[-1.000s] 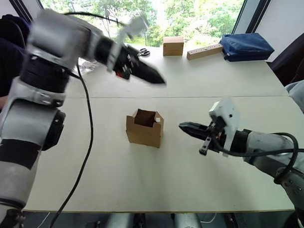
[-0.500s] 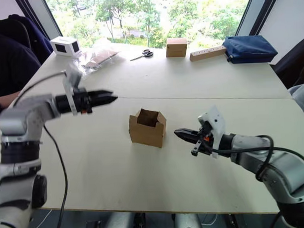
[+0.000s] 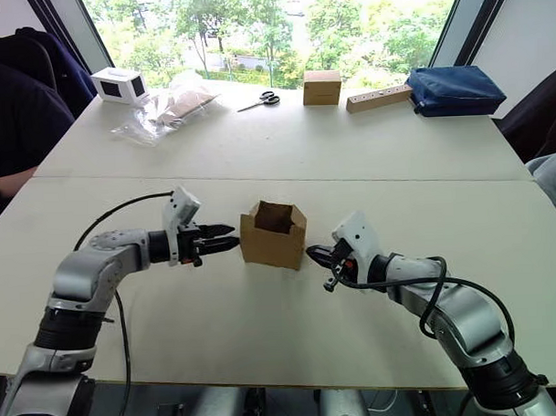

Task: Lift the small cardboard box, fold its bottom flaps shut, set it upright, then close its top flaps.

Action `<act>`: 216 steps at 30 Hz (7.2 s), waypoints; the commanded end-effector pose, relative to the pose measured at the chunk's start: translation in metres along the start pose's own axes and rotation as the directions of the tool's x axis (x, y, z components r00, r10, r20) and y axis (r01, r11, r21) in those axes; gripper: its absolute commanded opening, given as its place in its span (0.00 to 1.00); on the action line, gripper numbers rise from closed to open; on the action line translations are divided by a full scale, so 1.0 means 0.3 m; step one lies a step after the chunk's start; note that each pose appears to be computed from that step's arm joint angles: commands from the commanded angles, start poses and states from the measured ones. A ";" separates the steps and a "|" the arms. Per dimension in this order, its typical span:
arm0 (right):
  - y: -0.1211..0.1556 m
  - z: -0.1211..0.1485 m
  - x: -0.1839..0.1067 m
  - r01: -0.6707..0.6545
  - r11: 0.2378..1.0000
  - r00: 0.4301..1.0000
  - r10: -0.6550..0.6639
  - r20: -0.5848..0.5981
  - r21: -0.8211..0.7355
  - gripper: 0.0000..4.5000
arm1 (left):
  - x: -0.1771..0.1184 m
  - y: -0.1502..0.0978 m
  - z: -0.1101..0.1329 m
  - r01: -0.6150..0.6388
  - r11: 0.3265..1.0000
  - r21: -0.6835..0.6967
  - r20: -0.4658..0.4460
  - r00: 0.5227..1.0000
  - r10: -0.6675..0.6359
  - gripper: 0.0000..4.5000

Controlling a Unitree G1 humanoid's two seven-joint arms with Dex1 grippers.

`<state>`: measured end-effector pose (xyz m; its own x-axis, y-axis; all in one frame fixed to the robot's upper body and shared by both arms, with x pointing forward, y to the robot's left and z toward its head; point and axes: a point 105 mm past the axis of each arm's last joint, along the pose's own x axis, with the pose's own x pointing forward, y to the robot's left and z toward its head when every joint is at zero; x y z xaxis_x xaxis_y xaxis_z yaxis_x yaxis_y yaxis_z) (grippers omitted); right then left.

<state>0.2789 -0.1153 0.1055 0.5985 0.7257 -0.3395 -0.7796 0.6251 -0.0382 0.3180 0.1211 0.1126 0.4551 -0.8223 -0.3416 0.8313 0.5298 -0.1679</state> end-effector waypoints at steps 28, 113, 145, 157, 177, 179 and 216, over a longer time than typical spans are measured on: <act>-0.049 0.044 -0.129 0.007 0.996 0.999 -0.010 -0.033 -0.093 0.00 | -0.098 -0.032 0.045 0.084 0.995 0.062 -0.016 0.996 -0.083 0.48; -0.019 0.152 0.006 -0.174 0.973 0.981 0.185 0.057 -0.153 0.00 | 0.010 0.042 0.262 0.205 0.972 0.116 0.126 0.968 -0.219 0.02; 0.199 0.247 -0.110 -0.276 0.939 0.955 0.293 0.056 -0.203 0.00 | 0.217 0.069 0.080 0.284 0.954 0.092 -0.002 0.958 -0.285 0.02; 0.159 0.266 -0.029 -0.214 0.913 0.968 0.245 0.048 -0.347 0.00 | 0.221 0.052 0.091 0.305 0.948 0.092 0.006 0.952 -0.307 0.02; 0.133 0.220 0.032 -0.196 0.902 0.975 0.220 0.019 -0.386 0.00 | 0.217 0.011 0.098 0.333 0.940 0.080 0.026 0.942 -0.335 0.02; 0.133 0.217 0.037 -0.196 0.900 0.975 0.220 0.018 -0.390 0.00 | 0.217 0.011 0.096 0.331 0.940 0.079 0.026 0.942 -0.334 0.02; 0.140 0.199 0.064 -0.207 0.914 0.970 0.237 0.045 -0.350 0.00 | -0.019 0.081 0.227 0.136 0.984 0.112 0.189 0.970 -0.155 0.02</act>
<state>0.2720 -0.0598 0.1409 0.4025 0.8530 -0.3323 -0.9082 0.3264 -0.2621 0.3687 0.1294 0.1525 0.4083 -0.8951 -0.1791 0.8907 0.4336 -0.1366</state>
